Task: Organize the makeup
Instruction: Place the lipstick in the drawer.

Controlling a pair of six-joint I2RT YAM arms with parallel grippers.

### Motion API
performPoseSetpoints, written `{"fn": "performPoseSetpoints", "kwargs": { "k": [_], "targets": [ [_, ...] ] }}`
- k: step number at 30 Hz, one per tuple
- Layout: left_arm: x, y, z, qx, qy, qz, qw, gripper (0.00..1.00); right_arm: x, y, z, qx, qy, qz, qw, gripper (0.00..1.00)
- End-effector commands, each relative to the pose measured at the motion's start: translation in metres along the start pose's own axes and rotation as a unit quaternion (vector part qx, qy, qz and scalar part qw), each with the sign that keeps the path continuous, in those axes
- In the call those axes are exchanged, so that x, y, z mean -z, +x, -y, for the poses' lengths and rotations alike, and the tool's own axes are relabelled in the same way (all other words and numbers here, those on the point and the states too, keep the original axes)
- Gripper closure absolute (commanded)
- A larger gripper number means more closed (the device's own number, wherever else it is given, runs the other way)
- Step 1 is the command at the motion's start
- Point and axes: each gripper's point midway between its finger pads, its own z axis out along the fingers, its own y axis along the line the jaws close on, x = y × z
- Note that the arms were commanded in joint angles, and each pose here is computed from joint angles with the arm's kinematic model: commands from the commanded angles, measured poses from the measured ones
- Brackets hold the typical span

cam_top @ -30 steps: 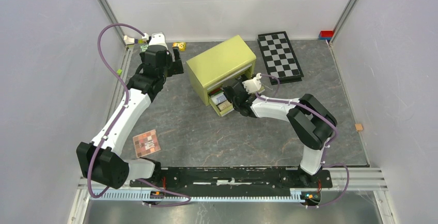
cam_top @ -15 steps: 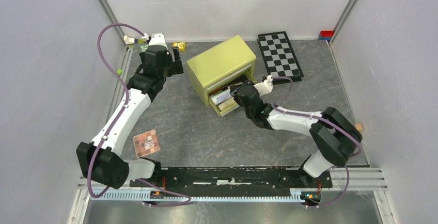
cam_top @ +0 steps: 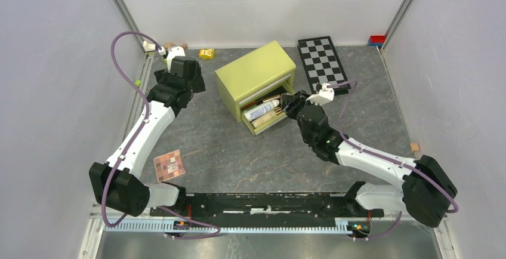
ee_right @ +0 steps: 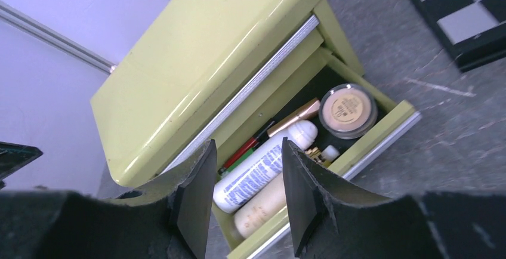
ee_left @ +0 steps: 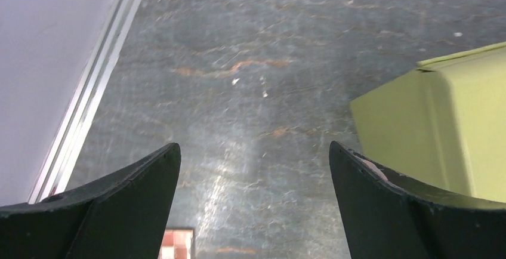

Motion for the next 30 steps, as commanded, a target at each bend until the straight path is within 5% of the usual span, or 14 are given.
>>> {"fn": "performPoseSetpoints", "kwargs": {
  "k": [1, 15, 23, 30],
  "targets": [
    [0.015, 0.011, -0.033, 0.061, -0.086, -0.016, 0.994, 0.0, 0.009, -0.013, 0.012, 0.1, 0.003, 0.009, 0.995, 0.49],
    [0.016, 0.105, -0.075, 0.171, -0.116, -0.134, 0.969, 0.0, 0.028, 0.024, 0.042, 0.211, -0.012, -0.099, 0.972, 0.41],
    [0.007, 0.157, -0.106, 0.293, -0.141, -0.226, 0.918, 0.0, 0.03, 0.048, 0.046, 0.214, -0.029, -0.155, 0.964, 0.4],
    [0.017, 0.167, -0.141, 0.314, -0.209, -0.194, 0.906, 0.0, 0.035, 0.071, 0.042, 0.201, -0.06, -0.198, 0.958, 0.4]
  ]
}}
